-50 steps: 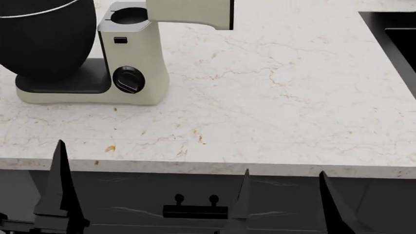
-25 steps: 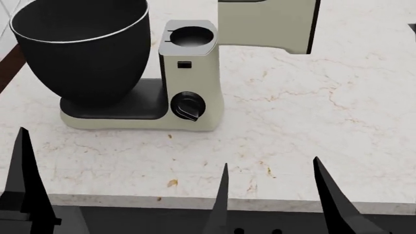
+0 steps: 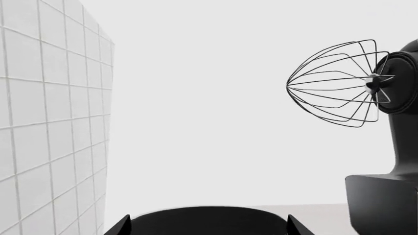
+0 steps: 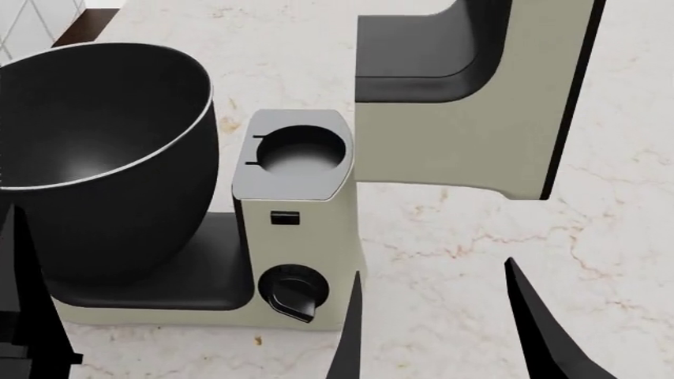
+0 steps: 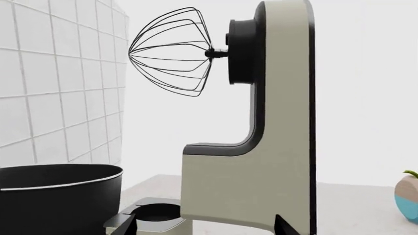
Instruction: Close the stand mixer head.
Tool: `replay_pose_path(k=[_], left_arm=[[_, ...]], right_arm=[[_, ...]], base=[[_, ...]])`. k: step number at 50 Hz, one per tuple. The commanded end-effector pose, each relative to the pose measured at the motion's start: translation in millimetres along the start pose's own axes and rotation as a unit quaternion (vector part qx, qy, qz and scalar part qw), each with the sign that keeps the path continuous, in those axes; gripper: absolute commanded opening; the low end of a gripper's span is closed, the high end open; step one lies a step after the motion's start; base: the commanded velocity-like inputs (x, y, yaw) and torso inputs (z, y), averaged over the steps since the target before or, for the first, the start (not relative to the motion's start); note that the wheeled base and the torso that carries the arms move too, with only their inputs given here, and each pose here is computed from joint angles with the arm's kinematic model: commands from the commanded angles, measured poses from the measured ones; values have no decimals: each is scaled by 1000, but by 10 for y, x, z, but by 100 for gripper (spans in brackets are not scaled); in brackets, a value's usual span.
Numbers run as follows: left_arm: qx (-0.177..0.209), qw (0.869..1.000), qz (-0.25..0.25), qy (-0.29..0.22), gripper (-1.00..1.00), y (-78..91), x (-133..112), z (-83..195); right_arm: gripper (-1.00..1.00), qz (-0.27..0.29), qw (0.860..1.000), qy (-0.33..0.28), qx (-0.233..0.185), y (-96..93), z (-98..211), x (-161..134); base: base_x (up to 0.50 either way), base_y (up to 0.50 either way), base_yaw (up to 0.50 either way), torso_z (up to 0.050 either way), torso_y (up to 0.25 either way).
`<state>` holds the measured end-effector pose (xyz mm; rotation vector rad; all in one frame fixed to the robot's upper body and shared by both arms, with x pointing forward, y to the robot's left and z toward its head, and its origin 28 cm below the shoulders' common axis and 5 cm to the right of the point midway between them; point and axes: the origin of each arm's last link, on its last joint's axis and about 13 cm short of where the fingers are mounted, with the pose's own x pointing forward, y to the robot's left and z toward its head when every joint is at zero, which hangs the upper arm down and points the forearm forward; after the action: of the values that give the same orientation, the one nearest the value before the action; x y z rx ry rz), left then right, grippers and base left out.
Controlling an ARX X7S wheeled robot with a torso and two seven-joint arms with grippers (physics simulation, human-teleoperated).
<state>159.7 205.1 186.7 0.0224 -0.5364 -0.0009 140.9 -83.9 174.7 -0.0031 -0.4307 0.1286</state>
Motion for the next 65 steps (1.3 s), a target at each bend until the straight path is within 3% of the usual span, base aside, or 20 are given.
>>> replay_pose_path(k=[1, 7, 8, 12, 23, 25, 29, 32, 34, 41, 46, 65], left_arm=[[8, 1000, 13, -5, 100, 33, -13, 14], [6, 1000, 15, -8, 100, 46, -11, 32], [6, 1000, 15, -9, 100, 48, -12, 35], [5, 1000, 15, -11, 100, 45, -14, 45], [4, 1000, 18, -18, 100, 57, -21, 78], [6, 1000, 19, -18, 100, 57, -20, 74], [6, 1000, 19, -17, 100, 55, -16, 71], [7, 1000, 20, -18, 100, 58, -14, 82], [8, 1000, 19, -18, 100, 53, -3, 99], [8, 1000, 16, -17, 100, 32, -16, 79], [7, 1000, 16, -19, 100, 38, -21, 95], [2, 999, 21, -26, 100, 76, -34, 140]], right_arm=[[100, -11, 1000, -16, 16, -21, 43, 20], [100, -16, 1000, -19, 17, -29, 78, 3], [100, -8, 999, -39, -9, -21, 74, -8], [100, -14, 999, -23, 20, -23, 99, -6], [100, -18, 1000, -11, -14, 25, 126, -13], [100, -24, 999, -14, 17, 0, 141, -14], [100, -35, 999, 10, 16, -7, 198, 21], [100, -40, 999, 2, 9, -86, 261, -18], [100, -53, 998, 18, 36, -192, 302, -55], [100, -101, 995, 22, 10, -504, 529, -129], [100, -129, 991, 20, 0, -623, 655, -106], [100, -196, 975, 88, -62, -1060, 1007, 500]], base=[[0, 0, 0, 0, 0], [0, 0, 0, 0, 3], [273, 0, 0, 0, 0], [375, 0, 0, 0, 0], [1, 45, 0, 0, 0], [10, 250, 0, 0, 0], [0, 0, 0, 0, 0], [0, 0, 0, 0, 0], [0, 0, 0, 0, 0], [0, 0, 0, 0, 0], [0, 0, 0, 0, 0], [0, 0, 0, 0, 0]])
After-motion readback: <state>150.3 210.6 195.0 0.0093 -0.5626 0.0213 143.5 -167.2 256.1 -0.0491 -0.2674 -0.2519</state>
